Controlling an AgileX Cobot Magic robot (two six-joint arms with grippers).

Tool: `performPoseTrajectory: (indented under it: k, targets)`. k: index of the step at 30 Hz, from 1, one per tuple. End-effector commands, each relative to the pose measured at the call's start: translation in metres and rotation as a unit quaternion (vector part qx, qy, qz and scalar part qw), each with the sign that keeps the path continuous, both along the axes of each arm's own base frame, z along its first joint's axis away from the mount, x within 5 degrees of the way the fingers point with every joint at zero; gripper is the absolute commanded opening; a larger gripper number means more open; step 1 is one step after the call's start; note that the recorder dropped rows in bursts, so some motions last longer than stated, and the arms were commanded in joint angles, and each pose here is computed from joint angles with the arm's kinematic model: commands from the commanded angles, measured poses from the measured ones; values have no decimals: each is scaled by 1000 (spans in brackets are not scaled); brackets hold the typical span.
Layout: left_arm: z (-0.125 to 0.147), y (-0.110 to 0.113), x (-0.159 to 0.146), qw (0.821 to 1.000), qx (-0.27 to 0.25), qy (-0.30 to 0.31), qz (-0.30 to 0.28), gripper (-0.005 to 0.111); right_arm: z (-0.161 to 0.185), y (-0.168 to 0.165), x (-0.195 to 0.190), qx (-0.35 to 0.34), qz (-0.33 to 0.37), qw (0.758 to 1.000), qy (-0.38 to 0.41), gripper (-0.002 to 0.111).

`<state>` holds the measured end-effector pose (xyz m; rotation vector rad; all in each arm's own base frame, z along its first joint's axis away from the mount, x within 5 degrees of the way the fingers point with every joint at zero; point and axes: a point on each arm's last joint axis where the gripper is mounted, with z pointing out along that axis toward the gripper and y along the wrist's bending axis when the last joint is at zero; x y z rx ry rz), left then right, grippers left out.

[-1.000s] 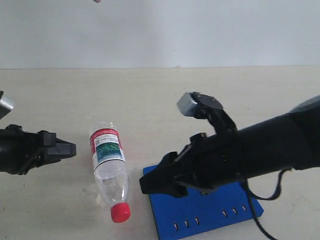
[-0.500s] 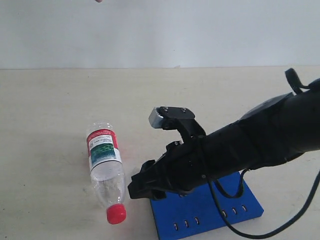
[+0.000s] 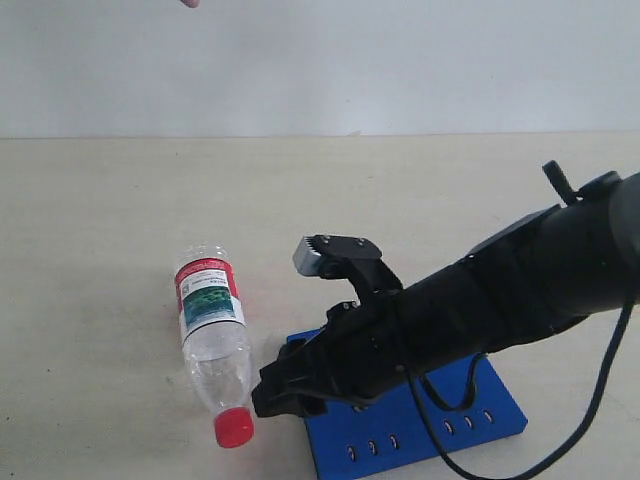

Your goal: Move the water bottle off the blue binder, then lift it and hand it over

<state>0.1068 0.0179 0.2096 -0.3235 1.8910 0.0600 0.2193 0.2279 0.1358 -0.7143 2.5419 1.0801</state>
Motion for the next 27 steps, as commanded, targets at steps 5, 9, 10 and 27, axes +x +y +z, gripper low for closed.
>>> performPoseTrajectory:
  k: [5,9,10,27]
  targets:
    - [-3,1,-2,1000,-21,-2,14,7,9,36,6,15,30,999,-37,51]
    - [-3,1,-2,1000,-22,-2,13,7,-5,43,8,5,10,1000,1,51]
    - [-3,1,-2,1000,-22,-2,13,7,-10,43,8,1,8,1000,8,51]
    - [-3,1,-2,1000,-22,-2,13,7,-49,46,0,-32,16,998,60,51]
